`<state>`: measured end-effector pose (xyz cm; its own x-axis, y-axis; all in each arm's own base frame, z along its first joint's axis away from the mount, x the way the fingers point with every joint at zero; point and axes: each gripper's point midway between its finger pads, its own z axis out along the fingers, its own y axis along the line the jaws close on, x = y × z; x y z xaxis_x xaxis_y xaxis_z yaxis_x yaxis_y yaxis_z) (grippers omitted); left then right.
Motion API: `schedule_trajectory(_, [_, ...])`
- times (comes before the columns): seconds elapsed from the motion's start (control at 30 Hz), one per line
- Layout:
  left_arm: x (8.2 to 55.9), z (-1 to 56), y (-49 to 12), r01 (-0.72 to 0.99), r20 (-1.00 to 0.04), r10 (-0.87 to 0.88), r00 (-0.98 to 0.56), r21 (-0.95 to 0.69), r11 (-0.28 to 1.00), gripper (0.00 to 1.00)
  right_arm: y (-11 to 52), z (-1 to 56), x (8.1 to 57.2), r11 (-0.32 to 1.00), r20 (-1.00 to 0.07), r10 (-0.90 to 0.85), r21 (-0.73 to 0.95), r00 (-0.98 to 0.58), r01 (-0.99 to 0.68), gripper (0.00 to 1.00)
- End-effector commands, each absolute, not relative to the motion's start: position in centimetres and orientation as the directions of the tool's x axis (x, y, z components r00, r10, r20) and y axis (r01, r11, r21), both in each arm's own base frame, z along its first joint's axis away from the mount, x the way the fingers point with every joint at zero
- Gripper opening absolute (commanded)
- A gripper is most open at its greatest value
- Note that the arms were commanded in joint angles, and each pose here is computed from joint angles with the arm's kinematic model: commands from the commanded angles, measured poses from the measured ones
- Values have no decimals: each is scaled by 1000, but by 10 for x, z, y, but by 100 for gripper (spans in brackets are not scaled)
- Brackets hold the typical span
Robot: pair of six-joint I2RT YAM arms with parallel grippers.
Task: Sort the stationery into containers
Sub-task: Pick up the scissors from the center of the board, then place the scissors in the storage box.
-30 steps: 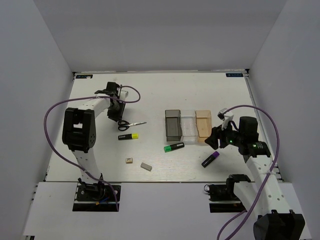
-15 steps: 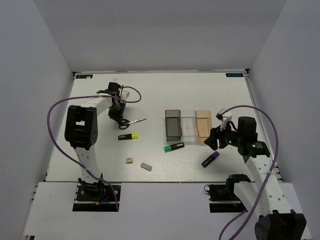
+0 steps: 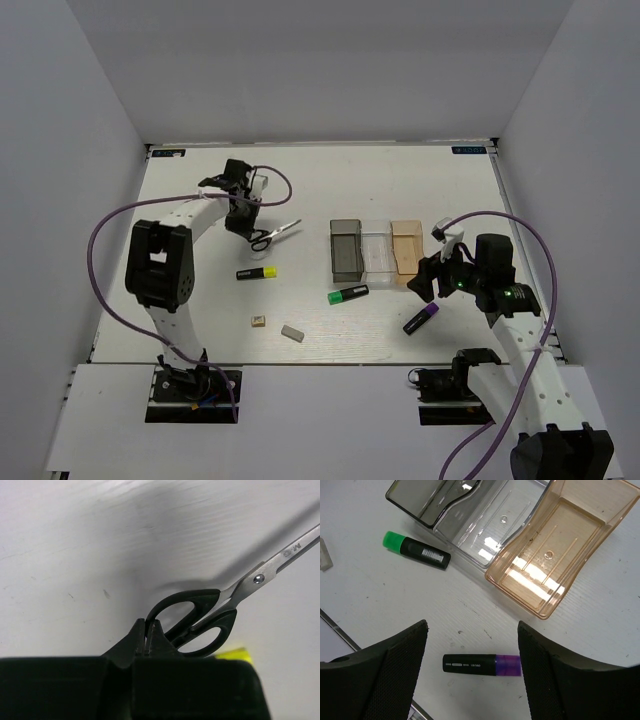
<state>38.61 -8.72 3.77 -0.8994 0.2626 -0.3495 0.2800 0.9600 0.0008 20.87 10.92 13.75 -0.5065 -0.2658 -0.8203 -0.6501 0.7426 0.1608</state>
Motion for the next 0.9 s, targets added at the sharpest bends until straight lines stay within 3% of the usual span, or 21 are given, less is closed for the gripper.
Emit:
schedule_trajectory(0.0, [392,130,-125,320,-574,234,-785,-52,946,0,111,154,214,735,-845,-274,124,-459,-667,75])
schedule_trajectory(0.1, [383,159,-147,311,-638,183,-748,-94,946,0,110,154,215,740,-846,-274,118,-457,-662,75])
schedule_trajectory(0.27, [356,169,-173,210,-641,57,-766,-165,964,0,110,153,215,742,-846,-274,117,-457,-660,75])
schedule_trajectory(0.4, [338,153,-186,4,-630,-117,-767,-187,982,0,109,153,215,743,-846,-271,118,-458,-658,75])
schedule_trajectory(0.47, [326,144,-204,-2,-635,-120,-764,-183,983,0,109,155,215,745,-850,-270,113,-453,-657,75])
schedule_trajectory(0.67, [340,177,-234,-69,-804,-23,-595,22,997,0,107,155,215,752,-851,-268,107,-451,-650,75])
schedule_trajectory(0.87, [351,177,-257,-104,-815,-34,-578,32,994,0,105,156,215,759,-856,-267,97,-443,-644,75])
